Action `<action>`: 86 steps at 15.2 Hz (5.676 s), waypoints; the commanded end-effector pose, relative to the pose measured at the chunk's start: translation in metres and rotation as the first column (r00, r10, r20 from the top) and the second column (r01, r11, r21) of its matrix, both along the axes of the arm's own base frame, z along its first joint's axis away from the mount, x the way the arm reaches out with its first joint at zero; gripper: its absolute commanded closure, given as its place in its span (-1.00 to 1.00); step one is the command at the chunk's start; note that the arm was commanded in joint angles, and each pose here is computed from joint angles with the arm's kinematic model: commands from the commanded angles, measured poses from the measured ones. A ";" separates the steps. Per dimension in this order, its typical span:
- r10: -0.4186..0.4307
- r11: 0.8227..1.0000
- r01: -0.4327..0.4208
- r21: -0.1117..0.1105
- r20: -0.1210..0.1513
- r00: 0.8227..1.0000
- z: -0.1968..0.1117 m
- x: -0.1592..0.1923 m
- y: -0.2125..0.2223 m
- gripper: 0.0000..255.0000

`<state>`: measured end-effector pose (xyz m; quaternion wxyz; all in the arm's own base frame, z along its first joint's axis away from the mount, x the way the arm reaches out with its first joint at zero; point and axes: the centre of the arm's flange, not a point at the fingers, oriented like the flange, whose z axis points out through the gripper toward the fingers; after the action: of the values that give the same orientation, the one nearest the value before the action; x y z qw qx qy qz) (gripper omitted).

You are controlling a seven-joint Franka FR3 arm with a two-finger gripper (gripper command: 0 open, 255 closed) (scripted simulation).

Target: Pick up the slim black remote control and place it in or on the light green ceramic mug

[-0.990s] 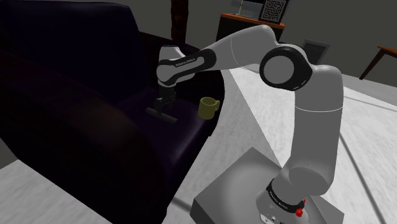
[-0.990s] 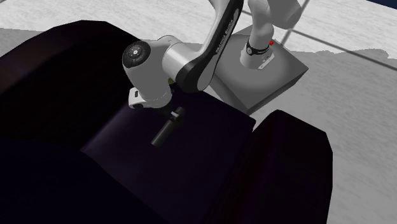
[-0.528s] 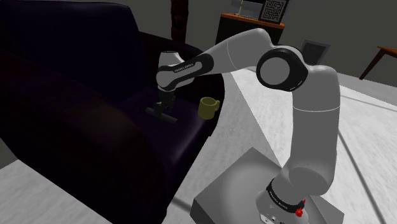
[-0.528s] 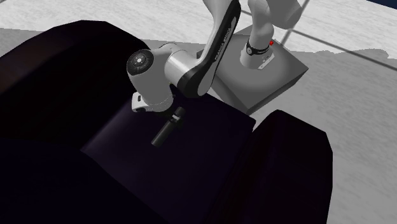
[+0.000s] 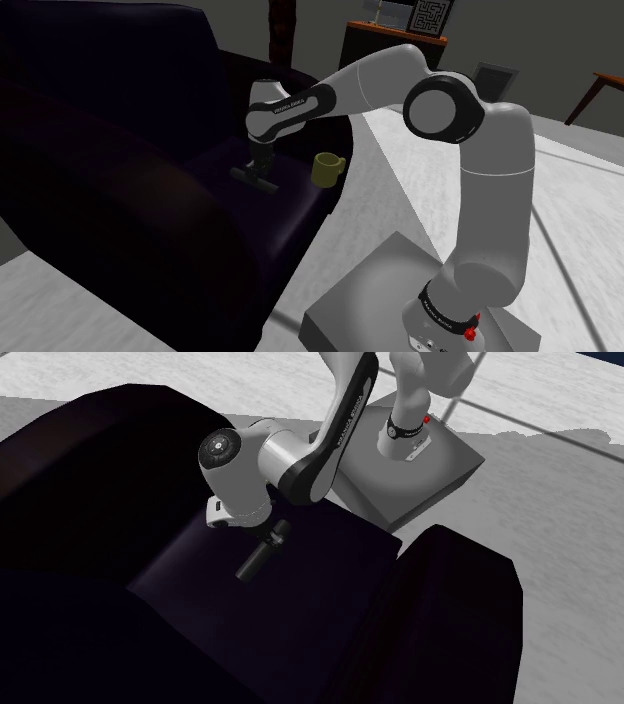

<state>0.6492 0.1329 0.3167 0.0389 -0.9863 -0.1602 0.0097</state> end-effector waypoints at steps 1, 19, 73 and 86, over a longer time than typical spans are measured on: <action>0.001 1.000 -0.001 0.000 -0.003 1.000 -0.001 -0.001 0.001 1.00; 0.001 1.000 -0.001 0.000 -0.003 1.000 0.067 0.000 0.001 1.00; 0.001 1.000 -0.001 0.000 -0.003 1.000 0.101 -0.134 -0.246 1.00; 0.001 1.000 -0.001 0.000 -0.003 1.000 0.101 -0.134 -0.246 -1.00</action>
<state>0.5151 -0.1133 0.4177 0.0393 -0.9862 -0.1607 0.0113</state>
